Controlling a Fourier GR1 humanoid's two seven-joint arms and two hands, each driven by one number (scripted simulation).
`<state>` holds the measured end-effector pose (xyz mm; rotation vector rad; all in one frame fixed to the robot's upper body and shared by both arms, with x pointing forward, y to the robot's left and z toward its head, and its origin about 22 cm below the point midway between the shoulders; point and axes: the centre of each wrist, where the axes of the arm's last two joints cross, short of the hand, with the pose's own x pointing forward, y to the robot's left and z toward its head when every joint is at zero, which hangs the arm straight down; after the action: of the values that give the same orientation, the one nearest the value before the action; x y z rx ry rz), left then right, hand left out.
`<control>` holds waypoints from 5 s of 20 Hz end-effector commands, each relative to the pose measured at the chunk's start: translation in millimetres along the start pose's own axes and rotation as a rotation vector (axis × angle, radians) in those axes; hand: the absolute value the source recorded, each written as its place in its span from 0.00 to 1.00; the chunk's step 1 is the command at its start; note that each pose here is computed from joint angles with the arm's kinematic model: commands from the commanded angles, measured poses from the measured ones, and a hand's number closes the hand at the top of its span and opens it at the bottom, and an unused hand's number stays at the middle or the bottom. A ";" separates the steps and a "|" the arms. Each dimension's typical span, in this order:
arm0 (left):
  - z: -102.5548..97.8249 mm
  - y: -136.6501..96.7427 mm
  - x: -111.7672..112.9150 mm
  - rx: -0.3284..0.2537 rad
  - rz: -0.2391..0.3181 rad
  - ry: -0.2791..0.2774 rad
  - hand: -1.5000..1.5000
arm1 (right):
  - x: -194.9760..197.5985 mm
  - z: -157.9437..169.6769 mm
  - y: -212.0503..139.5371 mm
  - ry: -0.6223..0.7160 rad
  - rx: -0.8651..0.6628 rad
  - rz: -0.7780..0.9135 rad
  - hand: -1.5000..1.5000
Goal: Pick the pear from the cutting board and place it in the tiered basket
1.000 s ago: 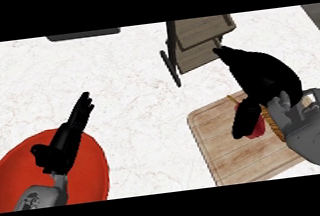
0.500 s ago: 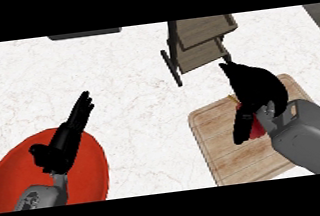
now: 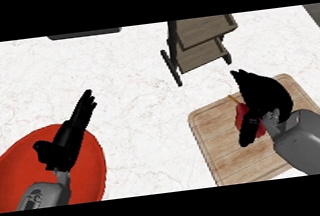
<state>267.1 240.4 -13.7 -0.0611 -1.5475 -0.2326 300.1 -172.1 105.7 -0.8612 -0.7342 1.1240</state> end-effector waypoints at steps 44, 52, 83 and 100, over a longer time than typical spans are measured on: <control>32.5 18.1 -19.3 0.108 0.016 0.066 0.50 | -32.7 35.1 -16.5 0.660 -0.507 -0.571 1.00; 15.0 7.4 -8.1 0.041 0.023 0.050 0.50 | 6.9 123.2 -80.3 0.501 -0.886 -0.725 1.00; -5.5 -18.5 -2.2 -0.051 -0.002 -0.020 0.50 | 80.4 84.8 -319.4 0.567 -0.793 -0.809 1.00; -16.8 -13.8 9.2 -0.071 -0.015 -0.019 0.50 | 68.4 35.1 -322.8 0.542 -0.608 -1.289 1.00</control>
<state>282.7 214.6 -2.8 -0.1260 -1.5782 -0.2961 435.0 -155.9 402.5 -1.0639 -1.0462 -0.2539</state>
